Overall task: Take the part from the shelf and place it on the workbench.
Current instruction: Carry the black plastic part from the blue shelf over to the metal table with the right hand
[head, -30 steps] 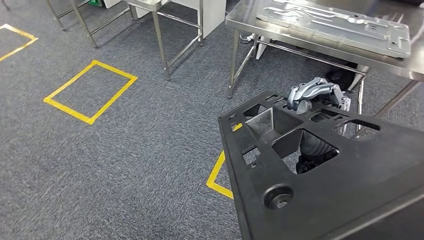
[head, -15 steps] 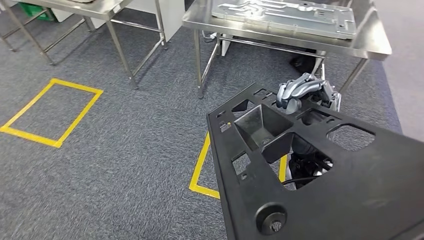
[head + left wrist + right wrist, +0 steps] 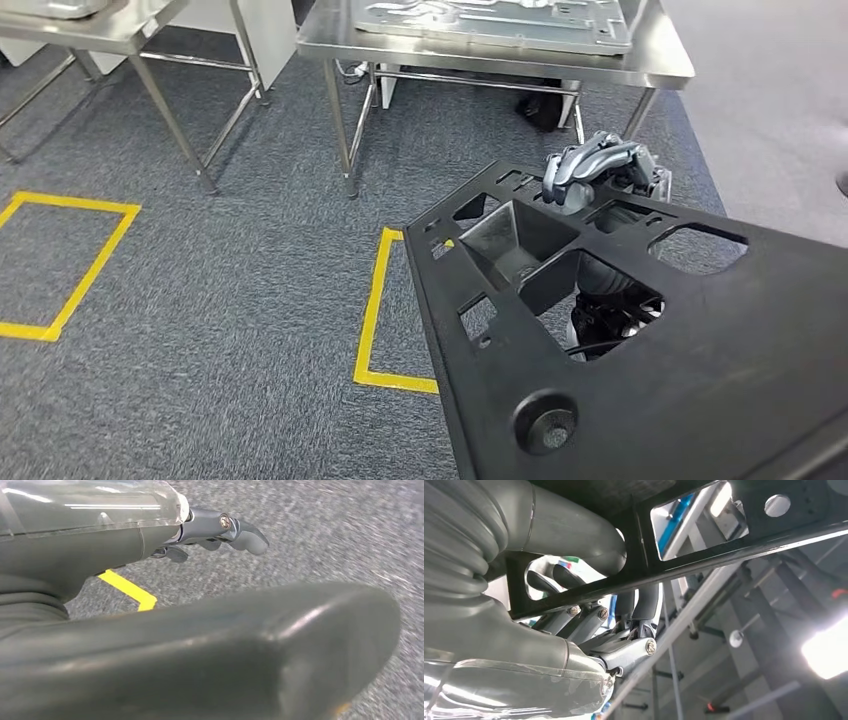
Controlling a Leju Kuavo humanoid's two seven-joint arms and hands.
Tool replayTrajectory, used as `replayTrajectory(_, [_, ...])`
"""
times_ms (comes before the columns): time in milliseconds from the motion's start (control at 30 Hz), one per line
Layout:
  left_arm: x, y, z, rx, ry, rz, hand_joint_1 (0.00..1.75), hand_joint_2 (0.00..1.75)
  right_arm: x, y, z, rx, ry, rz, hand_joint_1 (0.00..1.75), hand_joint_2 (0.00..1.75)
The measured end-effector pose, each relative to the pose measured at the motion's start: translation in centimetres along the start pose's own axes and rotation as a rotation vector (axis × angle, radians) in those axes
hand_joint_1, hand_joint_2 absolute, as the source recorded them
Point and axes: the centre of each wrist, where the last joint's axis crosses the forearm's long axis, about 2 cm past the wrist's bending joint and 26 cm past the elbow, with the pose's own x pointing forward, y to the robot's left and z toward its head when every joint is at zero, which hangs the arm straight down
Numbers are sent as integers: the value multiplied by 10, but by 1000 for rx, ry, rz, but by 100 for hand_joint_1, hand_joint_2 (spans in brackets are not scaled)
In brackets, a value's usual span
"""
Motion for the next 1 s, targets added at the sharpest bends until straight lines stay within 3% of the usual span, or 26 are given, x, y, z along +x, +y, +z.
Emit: replayTrajectory(1000, [1, 2, -1, -41, 5, 11, 0, 0, -4, -3, 3, -22, 24, 35, 175, 175])
